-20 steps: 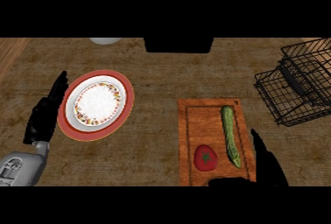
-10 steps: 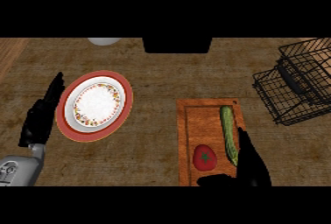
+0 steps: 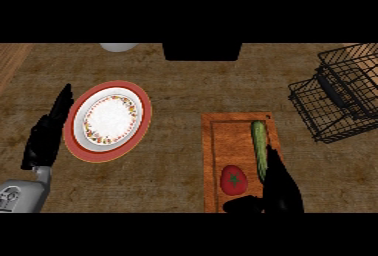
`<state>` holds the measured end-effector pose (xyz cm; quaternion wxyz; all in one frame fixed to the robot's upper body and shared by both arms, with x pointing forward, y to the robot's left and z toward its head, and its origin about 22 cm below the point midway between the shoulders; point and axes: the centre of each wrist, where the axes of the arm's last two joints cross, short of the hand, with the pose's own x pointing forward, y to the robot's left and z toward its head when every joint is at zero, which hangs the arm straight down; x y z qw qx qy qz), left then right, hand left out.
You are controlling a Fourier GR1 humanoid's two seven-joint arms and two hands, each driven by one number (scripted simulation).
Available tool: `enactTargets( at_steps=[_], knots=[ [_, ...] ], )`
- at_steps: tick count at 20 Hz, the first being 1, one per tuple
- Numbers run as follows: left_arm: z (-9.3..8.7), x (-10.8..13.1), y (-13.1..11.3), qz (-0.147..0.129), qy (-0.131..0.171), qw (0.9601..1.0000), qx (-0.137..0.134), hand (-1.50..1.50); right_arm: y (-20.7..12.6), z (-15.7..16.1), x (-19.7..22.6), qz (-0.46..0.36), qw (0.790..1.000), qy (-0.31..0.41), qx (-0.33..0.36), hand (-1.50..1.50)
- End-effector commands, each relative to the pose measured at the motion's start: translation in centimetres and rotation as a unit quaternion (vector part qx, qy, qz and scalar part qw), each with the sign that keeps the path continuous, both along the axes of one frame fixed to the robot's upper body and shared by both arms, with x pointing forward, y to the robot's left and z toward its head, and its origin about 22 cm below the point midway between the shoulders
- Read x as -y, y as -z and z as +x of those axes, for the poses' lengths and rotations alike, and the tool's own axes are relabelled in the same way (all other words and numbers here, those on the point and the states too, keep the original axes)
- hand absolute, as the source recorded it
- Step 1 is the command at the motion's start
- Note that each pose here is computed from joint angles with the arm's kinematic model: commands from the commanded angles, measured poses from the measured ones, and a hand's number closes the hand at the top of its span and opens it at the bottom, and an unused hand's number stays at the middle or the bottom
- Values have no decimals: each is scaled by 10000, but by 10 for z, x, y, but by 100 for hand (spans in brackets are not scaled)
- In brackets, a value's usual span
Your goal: Pick the tomato from the cutting board and place it in the tiered basket
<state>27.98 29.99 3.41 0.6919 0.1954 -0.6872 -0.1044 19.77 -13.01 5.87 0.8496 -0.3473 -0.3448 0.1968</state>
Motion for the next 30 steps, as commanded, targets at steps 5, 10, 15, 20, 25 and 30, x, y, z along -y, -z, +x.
enactTargets(
  at_steps=[5, 10, 15, 20, 25, 30],
  knots=[
    [-8, 0, 19, -66, 16, 9999, -90, 0, 7, -5, -14, -51, 9935, 733, -868, -150],
    [-3, -4, 10, -12, 38, 10000, 30, 0, 10, 12, -16, 15, 9929, 670, -981, -150],
    [1, 7, 3, 35, -62, 9999, 94, 0, 15, 16, -22, 132, 9925, 562, -1075, -150],
    [-2, 18, 1, -41, 42, 10000, -20, 0, 29, 20, -25, 249, 9910, 576, -1179, -150],
    [2, 9, 1, -33, 111, 9999, 36, 0, 39, 30, -24, 495, 9856, 221, -1600, 150],
    [0, 8, 1, -32, 39, 10000, -77, 0, 41, 31, -45, -372, 9872, -541, -1456, 150]
  ],
)
